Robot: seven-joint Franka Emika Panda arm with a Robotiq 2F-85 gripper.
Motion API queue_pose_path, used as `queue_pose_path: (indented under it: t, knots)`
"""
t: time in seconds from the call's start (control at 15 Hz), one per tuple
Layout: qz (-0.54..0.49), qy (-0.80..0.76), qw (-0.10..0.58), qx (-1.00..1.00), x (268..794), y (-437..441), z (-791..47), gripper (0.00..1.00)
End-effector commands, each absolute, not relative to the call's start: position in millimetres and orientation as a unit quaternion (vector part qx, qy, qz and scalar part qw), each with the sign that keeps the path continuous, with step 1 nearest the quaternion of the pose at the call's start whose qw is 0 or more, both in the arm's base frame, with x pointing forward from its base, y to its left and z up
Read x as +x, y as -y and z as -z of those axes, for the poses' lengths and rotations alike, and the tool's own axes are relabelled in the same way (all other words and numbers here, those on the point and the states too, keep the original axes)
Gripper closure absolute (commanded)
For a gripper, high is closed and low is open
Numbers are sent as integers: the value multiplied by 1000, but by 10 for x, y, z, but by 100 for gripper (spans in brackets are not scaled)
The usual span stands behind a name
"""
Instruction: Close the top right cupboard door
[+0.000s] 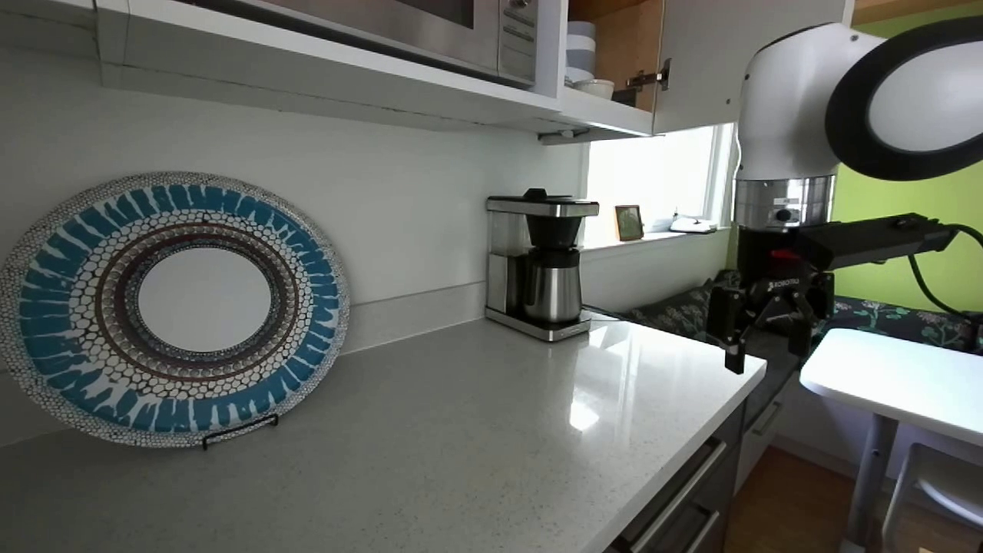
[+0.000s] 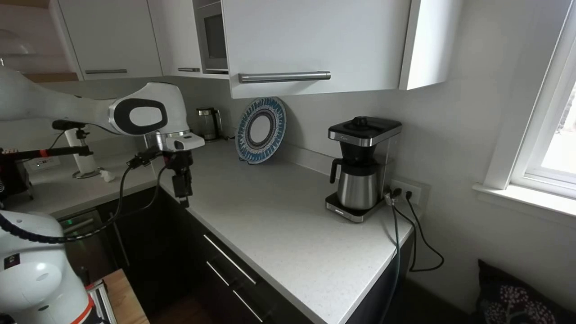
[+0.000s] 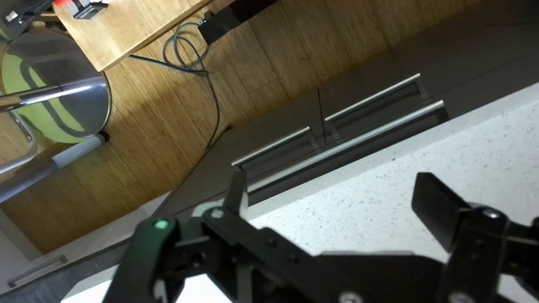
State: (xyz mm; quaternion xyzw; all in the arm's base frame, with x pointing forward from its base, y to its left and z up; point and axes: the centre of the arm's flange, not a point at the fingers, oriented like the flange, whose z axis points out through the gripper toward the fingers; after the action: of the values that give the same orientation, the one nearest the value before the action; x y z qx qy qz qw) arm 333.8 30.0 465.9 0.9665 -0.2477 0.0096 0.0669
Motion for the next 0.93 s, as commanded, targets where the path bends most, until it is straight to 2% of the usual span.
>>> queue_pose_path:
  t: [0.0, 0.33, 0.47, 0.67, 0.87]
  knots:
    - [-27, 293, 31, 955, 3355, 441, -4766, 0]
    - [-90, 256, 19, 962, 3410, 1190, -4873, 0]
    - [-109, 211, 38, 971, 3408, 1365, -4890, 0]
    - [-115, 145, 54, 981, 3410, 1534, -4839, 0]
    - [-117, 156, 45, 980, 3388, 1476, -4896, 0]
